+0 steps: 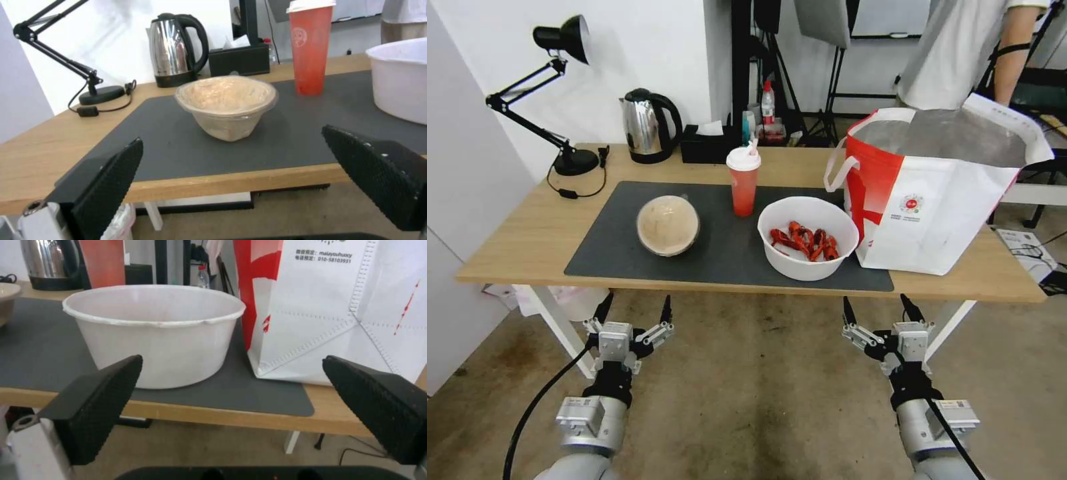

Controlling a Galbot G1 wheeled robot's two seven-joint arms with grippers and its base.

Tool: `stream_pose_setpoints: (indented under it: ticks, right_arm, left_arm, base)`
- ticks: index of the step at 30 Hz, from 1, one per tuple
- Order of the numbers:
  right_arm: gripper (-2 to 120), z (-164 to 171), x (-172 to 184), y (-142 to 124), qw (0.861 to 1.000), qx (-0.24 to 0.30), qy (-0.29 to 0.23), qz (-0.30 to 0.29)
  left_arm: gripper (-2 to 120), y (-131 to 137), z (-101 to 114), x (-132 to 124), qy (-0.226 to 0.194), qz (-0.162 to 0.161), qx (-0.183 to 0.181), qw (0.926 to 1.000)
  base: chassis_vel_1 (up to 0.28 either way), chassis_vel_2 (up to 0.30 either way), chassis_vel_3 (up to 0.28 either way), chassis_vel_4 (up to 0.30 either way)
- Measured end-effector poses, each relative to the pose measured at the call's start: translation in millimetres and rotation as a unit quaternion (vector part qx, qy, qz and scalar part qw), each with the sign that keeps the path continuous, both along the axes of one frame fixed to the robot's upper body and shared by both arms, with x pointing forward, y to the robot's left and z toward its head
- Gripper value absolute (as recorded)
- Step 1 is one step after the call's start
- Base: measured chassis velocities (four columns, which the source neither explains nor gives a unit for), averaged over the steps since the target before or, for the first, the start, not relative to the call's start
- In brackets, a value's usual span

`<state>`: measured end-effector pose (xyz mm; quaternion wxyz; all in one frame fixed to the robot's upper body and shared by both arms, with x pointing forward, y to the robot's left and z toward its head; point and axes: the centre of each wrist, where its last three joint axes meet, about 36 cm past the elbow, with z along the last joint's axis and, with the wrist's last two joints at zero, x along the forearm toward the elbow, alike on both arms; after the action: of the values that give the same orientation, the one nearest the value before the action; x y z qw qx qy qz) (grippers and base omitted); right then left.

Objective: Pick up the trash from the table and place it into the takeout bag.

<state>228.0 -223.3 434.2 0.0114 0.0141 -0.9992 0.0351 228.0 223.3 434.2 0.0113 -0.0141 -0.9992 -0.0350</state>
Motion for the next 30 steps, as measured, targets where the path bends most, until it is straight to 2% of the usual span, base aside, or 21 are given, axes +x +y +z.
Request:
stream_pose_setpoints:
  ticks: [30]
  right_arm:
    - [100, 0.0, 0.0, 0.0, 1.000, 0.000, 0.000, 0.000]
  left_arm:
    - [100, 0.0, 0.0, 0.0, 0.000, 0.000, 0.000, 1.0000]
  base:
    - [0.000, 0.000, 0.000, 0.000]
